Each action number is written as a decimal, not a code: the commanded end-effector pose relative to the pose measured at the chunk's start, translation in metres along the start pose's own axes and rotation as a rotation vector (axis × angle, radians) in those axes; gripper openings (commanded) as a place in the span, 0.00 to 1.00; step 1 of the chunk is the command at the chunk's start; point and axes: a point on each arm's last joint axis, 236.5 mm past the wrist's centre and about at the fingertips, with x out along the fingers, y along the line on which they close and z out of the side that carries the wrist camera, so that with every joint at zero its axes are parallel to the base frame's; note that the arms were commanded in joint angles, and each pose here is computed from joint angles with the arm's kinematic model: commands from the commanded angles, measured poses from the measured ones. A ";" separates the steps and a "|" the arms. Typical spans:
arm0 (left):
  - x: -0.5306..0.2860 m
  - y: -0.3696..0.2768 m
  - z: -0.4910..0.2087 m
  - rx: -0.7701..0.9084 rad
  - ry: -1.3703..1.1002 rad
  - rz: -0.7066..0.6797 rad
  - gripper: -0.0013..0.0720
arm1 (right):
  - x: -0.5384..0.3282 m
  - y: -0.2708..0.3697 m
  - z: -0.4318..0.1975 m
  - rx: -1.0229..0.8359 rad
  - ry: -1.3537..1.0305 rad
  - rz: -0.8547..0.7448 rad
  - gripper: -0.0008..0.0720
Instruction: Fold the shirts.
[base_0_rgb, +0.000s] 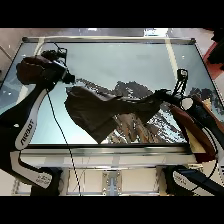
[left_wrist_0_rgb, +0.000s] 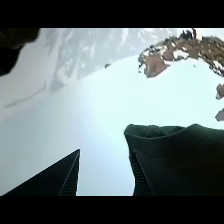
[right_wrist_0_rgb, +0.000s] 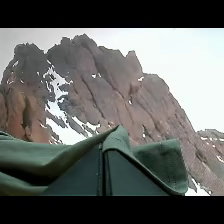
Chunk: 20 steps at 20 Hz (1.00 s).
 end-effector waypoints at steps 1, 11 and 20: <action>-0.059 0.059 0.032 -0.075 -0.089 0.055 0.54 | 0.001 0.002 -0.005 0.001 0.019 0.005 0.05; -0.110 0.034 -0.242 -0.361 0.353 -0.156 0.54 | 0.001 0.003 -0.010 0.001 0.038 0.009 0.05; -0.078 -0.089 -0.278 -0.746 0.509 -0.520 0.54 | 0.000 0.006 -0.022 0.004 0.091 0.023 0.05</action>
